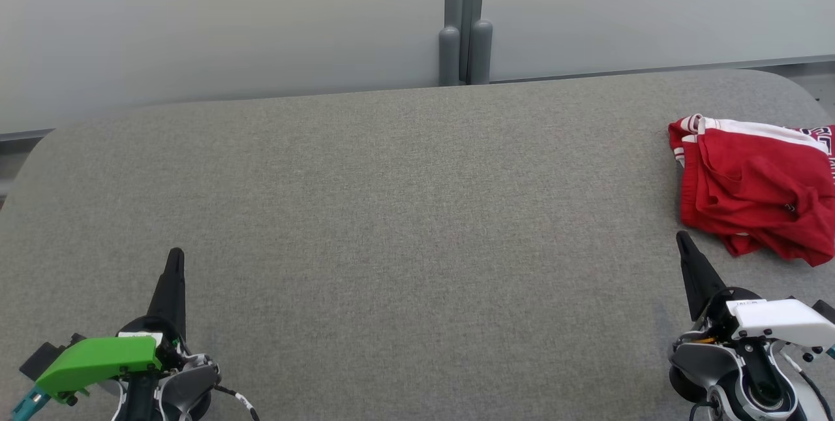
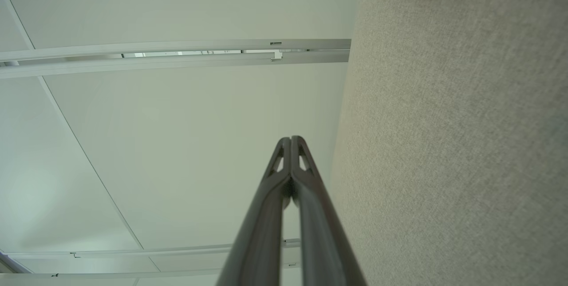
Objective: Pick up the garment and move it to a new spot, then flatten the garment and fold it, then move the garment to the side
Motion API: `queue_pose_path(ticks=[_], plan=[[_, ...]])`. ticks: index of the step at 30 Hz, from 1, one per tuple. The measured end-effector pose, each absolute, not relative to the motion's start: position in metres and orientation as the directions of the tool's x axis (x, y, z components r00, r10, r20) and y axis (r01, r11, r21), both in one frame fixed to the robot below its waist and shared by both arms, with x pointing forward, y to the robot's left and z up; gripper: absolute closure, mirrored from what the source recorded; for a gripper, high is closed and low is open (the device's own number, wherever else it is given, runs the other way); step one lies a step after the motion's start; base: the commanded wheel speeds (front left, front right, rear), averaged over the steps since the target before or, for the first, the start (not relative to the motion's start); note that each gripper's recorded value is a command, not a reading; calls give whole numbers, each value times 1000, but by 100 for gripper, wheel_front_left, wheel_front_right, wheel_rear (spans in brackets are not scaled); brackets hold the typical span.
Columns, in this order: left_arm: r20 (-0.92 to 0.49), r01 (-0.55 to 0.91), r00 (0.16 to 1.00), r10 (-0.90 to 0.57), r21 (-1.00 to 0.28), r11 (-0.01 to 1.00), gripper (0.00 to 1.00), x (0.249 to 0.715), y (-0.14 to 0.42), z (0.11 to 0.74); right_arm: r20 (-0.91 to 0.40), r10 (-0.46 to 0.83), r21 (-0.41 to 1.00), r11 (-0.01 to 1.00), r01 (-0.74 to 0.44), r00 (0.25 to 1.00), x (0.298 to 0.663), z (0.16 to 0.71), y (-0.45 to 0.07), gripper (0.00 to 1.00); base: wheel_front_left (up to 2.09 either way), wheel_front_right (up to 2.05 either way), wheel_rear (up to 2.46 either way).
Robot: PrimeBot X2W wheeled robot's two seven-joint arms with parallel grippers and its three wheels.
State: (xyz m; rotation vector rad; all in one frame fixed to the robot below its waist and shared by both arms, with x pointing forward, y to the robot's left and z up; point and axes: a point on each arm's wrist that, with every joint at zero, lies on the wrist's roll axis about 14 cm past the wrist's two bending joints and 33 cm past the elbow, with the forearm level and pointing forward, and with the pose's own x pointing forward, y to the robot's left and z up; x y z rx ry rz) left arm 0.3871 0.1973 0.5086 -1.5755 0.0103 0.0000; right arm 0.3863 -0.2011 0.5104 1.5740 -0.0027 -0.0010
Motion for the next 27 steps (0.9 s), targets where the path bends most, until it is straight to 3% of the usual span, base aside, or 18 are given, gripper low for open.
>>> queue_pose_path(ticks=[27], plan=[[-6,-6,1000,-7,-1000,-5,100,387,197,509,1,-2,1000,-3,-1,1000,386,510,-201,100,0,0,0]])
